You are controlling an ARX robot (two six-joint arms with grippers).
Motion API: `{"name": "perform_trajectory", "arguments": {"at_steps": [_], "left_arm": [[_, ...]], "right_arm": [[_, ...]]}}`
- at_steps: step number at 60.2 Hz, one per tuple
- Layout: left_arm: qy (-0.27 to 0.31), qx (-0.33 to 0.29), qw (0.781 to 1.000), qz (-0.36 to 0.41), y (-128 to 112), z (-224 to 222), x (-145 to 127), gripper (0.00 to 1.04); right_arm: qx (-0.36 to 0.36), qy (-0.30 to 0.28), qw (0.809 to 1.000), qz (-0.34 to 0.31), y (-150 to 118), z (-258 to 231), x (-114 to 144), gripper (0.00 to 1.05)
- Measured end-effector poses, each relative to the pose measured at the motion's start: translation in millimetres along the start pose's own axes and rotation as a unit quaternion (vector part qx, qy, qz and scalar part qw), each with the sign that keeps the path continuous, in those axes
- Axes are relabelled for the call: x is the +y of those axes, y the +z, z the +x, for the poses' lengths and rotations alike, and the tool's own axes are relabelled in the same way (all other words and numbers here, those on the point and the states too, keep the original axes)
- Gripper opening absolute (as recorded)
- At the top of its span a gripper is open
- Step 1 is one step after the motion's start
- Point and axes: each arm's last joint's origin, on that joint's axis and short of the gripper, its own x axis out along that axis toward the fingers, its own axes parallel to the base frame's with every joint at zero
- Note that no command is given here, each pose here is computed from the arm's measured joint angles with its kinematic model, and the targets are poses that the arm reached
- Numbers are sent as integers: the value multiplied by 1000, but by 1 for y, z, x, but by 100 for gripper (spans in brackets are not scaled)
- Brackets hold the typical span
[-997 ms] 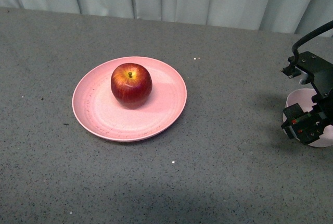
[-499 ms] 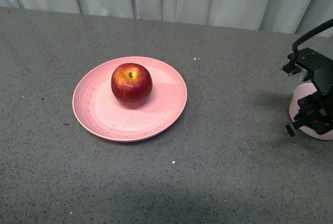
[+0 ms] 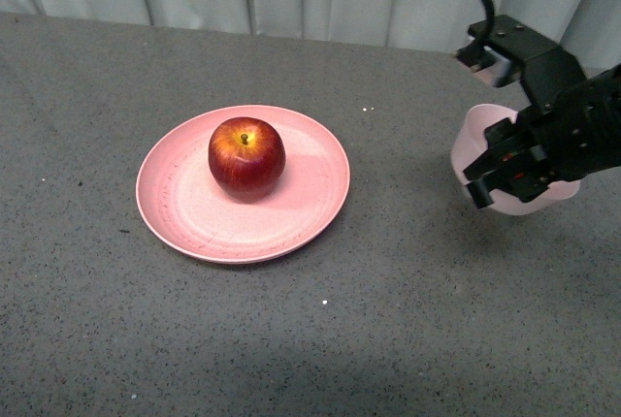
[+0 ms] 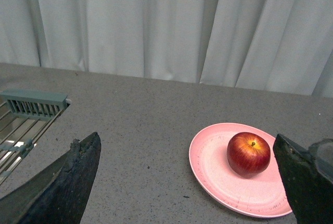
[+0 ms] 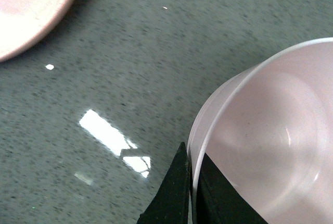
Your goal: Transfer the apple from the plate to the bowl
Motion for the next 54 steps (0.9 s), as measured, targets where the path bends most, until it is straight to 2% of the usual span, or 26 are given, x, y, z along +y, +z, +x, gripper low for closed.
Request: {"name": "perform_trajectory", "arguments": {"at_steps": [17,51,54], "left_arm": [[0,0,1000,0,0,0,0,98],[0,0,1000,0,0,0,0,98],[0,0,1000,0,0,0,0,98]], "right_arm": [[11,42,999,-20,10,26,26,1],[14,59,998,-22,19,50,38,1],[11,59,998,-19,20,50,38,5]]}}
